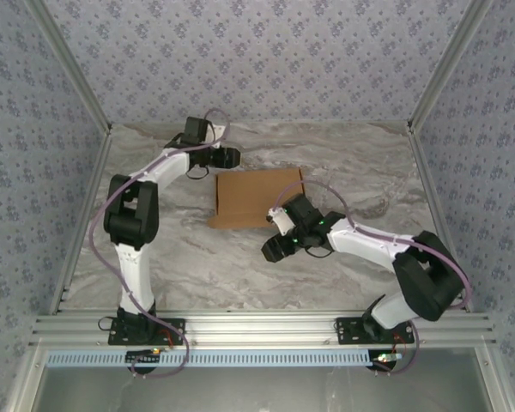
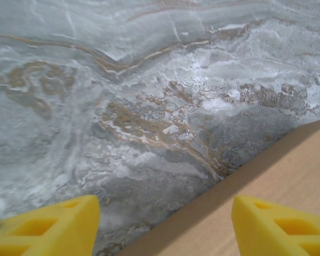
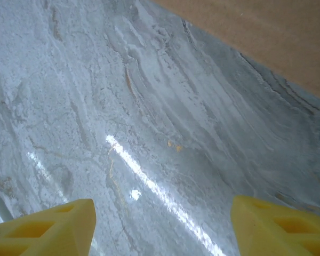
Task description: Fold the paper box
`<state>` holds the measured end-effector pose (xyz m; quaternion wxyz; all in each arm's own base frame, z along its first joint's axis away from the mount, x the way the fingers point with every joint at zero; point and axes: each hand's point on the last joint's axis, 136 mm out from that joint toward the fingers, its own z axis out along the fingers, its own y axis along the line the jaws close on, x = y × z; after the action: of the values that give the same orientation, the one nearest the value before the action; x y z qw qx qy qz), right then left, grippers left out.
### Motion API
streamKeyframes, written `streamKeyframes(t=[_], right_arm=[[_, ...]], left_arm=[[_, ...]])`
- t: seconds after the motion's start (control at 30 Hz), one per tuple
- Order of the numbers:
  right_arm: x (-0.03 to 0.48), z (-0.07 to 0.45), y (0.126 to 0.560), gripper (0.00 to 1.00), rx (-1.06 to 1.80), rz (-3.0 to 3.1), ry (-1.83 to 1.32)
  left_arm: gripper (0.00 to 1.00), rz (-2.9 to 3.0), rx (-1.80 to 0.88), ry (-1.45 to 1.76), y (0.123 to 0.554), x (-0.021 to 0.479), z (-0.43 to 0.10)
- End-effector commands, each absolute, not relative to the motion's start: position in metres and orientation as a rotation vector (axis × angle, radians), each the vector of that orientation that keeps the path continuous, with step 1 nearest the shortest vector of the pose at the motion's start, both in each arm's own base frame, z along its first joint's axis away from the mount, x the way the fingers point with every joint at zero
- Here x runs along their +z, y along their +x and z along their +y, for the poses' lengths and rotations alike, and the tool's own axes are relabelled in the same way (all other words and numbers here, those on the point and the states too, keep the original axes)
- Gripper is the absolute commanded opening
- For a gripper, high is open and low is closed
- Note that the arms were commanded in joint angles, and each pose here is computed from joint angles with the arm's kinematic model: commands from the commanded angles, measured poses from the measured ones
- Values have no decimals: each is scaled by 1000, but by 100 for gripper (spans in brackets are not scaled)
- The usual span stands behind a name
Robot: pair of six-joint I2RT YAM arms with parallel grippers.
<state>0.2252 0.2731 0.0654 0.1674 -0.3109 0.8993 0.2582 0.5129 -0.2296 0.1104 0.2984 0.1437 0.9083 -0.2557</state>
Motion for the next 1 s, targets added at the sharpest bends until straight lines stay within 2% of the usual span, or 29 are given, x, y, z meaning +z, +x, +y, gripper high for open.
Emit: streamKeyframes(t=[0.0,0.23,0.6,0.83,0.97], right_arm=[[64,283,237,69,838,2543,-819],[78,278,277,68,976,2493,-683],[91,231,334,69,1125,2443,-349],[87,208,344,69,1171,2412,-169],[85,209,346,69,1192,2397,-112]], left_arm=[[66,2516,-801,462,492,102,-240],[64,2574,-962,460,482,98,-243],[63,2536,-1120,370,437,105,-239],[63,2504,-1226,352,405,106,-240],[64,2546,-1114,323,420,97,-229]])
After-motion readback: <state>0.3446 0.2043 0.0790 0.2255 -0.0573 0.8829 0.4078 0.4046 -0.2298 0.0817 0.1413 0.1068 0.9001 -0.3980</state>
